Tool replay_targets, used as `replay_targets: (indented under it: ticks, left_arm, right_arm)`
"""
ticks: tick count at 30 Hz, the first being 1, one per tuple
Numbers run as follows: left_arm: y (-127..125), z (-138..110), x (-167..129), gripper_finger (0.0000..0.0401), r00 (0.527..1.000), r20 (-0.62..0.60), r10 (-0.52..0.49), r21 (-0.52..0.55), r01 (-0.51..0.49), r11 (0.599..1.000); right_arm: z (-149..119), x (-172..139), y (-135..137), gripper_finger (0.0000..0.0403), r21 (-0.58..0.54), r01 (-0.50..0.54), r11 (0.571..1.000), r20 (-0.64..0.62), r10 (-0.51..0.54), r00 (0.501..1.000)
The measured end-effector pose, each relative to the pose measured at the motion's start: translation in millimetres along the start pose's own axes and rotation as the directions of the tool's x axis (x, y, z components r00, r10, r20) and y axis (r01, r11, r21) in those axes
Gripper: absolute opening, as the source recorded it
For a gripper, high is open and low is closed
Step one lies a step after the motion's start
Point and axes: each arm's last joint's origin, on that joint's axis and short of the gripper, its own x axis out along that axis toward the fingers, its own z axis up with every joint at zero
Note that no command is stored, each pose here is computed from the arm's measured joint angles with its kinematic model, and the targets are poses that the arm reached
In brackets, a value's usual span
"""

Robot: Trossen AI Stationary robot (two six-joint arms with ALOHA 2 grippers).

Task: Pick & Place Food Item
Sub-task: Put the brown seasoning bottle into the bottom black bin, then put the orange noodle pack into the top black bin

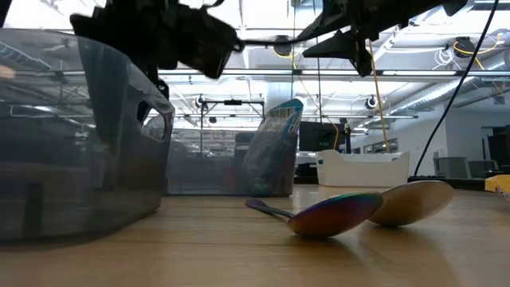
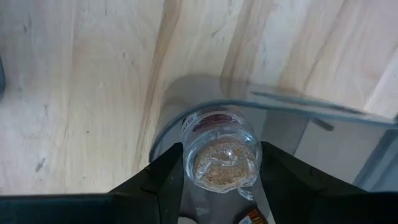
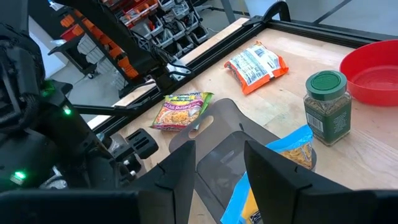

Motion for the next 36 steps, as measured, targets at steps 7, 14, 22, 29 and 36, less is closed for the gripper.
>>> replay_targets:
  ticks: [7, 14, 22, 29, 36]
  left_arm:
    - [0, 2, 9, 0.0183, 1.0, -0.022, 0.004, -0.005, -0.004, 1.0]
    - [0, 3, 10, 0.0185, 1.0, -0.021, 0.011, -0.03, -0.011, 0.999]
    - [2, 2, 14, 0.0313, 0.999, -0.031, 0.036, -0.039, -0.037, 0.999]
    - [3, 1, 11, 0.0355, 0.997, -0.08, -0.013, -0.069, 0.008, 0.998]
    - [3, -6, -18, 0.0339, 0.998, -0.022, -0.051, -0.101, 0.049, 0.994]
  right_arm:
    - [0, 0, 0, 0.013, 0.0, 0.0, 1.0, 0.0, 0.0, 1.0]
    - [0, 0, 0, 0.013, 0.0, 0.0, 1.0, -0.001, 0.0, 1.0]
    - [0, 0, 0, 0.013, 0.0, 0.001, 1.0, -0.001, -0.001, 1.0]
    - [0, 0, 0, 0.013, -0.001, 0.002, 1.0, -0.003, -0.002, 1.0]
    - [0, 0, 0, 0.013, -0.005, 0.003, 1.0, -0.002, -0.003, 1.0]
